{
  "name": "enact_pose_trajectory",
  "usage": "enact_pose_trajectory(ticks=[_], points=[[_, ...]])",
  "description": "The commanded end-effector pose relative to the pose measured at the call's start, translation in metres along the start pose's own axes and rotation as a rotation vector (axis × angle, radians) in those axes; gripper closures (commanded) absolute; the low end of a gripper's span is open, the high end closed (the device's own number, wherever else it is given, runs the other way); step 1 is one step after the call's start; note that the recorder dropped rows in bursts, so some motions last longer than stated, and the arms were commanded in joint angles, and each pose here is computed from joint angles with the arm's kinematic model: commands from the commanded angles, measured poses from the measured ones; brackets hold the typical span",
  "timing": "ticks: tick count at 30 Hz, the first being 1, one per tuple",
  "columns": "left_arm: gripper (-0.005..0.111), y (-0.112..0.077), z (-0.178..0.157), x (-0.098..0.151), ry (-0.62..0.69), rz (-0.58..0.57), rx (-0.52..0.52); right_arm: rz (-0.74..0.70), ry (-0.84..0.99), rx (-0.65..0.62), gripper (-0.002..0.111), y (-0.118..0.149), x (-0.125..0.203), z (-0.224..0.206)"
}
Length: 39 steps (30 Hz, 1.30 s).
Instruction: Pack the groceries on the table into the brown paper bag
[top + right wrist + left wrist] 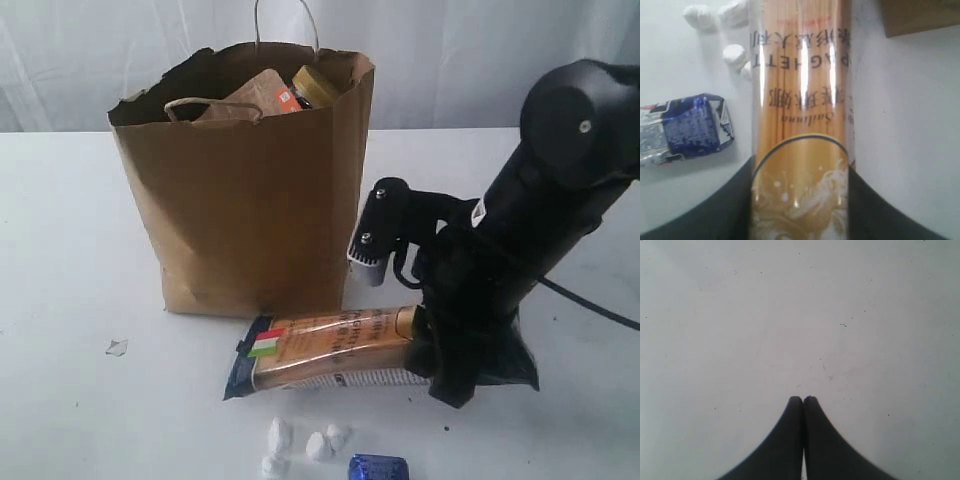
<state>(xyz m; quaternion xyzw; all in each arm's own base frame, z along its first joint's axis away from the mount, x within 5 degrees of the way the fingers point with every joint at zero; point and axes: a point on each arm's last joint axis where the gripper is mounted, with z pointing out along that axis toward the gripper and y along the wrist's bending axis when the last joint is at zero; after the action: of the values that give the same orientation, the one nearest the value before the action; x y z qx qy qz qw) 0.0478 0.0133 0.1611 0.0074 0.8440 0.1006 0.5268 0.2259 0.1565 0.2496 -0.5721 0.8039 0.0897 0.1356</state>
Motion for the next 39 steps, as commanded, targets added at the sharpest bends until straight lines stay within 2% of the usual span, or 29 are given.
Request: enact_pose_trajectory(ticks=[1, 6, 13, 23, 32, 39], points=[[0.107, -0.001, 0.000, 0.001, 0.002, 0.001, 0.010, -0.002, -0.014, -0.027, 0.108, 0.017, 0.008, -0.031], [0.107, -0.001, 0.000, 0.001, 0.002, 0.001, 0.010, -0.025, -0.001, -0.052, 0.108, 0.033, 0.019, -0.056], [0.107, -0.001, 0.000, 0.001, 0.002, 0.001, 0.010, 0.037, -0.084, 0.022, 0.108, 0.046, 0.026, -0.086], [0.107, -0.001, 0.000, 0.001, 0.002, 0.001, 0.010, 0.032, -0.170, 0.081, 0.108, 0.065, 0.039, -0.119], [0.107, -0.001, 0.000, 0.001, 0.002, 0.001, 0.010, 0.083, -0.323, 0.167, 0.108, 0.072, 0.032, -0.166], [0.107, -0.001, 0.000, 0.001, 0.002, 0.001, 0.010, 0.106, -0.406, 0.177, 0.108, 0.074, 0.023, -0.188]])
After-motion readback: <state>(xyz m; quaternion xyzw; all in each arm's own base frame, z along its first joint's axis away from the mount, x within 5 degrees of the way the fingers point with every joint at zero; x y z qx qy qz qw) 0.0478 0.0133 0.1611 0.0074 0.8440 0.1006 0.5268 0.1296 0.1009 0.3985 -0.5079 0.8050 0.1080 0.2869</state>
